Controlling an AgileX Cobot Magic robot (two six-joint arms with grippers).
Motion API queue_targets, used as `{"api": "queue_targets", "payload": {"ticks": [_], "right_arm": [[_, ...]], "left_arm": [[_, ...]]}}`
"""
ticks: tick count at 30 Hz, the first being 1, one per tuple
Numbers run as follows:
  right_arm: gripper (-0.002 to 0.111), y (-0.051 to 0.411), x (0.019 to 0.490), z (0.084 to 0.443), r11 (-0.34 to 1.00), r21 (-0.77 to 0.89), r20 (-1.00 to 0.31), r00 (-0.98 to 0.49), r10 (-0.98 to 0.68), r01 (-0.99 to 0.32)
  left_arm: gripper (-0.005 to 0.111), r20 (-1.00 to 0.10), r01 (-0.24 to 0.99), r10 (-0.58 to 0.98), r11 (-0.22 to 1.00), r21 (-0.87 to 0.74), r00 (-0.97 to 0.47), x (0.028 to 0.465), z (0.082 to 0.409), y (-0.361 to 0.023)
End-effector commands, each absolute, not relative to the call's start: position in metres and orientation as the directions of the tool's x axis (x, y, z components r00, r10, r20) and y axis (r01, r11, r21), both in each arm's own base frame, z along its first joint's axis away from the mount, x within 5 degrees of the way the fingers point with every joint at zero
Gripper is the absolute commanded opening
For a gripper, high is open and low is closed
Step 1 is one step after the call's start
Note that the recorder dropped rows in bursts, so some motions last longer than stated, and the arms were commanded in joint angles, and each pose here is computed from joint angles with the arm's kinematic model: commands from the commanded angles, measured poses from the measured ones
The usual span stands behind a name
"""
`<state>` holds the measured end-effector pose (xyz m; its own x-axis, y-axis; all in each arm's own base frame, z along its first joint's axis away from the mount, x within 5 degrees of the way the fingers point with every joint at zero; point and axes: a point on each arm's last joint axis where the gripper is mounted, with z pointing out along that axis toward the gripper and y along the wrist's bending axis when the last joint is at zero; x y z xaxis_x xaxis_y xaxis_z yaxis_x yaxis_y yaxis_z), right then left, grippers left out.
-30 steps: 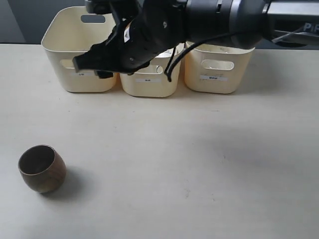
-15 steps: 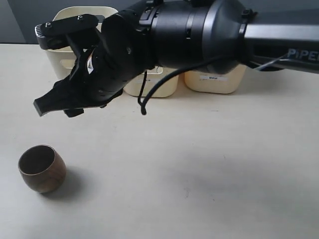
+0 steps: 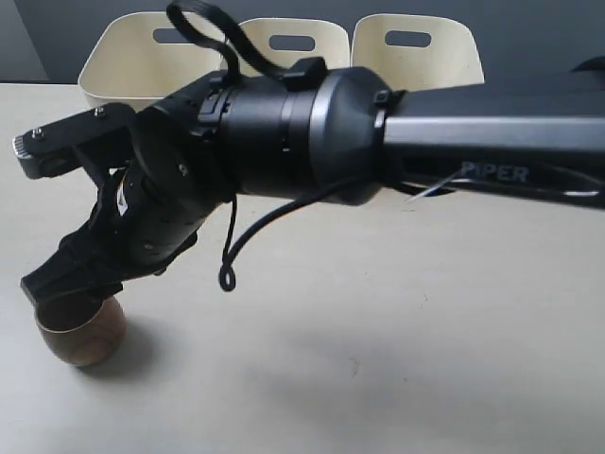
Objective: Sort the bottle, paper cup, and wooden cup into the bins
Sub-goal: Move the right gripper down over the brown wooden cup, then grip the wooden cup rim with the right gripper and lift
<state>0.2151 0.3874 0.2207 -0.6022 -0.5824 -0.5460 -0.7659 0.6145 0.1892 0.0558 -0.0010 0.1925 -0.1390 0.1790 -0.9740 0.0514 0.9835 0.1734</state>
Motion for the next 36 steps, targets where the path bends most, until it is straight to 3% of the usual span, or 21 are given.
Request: {"api": "queue_targets", "payload": {"ticks": [1, 19, 36], "right_arm": [[0.053, 0.394, 0.211, 0.212, 0.606, 0.204, -0.540, -0.605, -0.585, -0.769], [0.053, 0.415, 0.208, 0.177, 0.612, 0.249, -0.557, -0.628, -0.543, -0.750], [0.053, 0.420, 0.211, 0.182, 0.620, 0.287, -0.610, -0.639, -0.469, -0.730]], "left_arm": [[0.000, -0.975, 0.052, 0.183, 0.983, 0.177, -0.129, 0.056, 0.193, -0.001], [0.000, -0.975, 0.052, 0.183, 0.983, 0.177, -0.129, 0.056, 0.193, -0.001], [0.000, -0.975, 0.052, 0.183, 0.983, 0.177, -0.129, 0.056, 0.193, -0.001]]}}
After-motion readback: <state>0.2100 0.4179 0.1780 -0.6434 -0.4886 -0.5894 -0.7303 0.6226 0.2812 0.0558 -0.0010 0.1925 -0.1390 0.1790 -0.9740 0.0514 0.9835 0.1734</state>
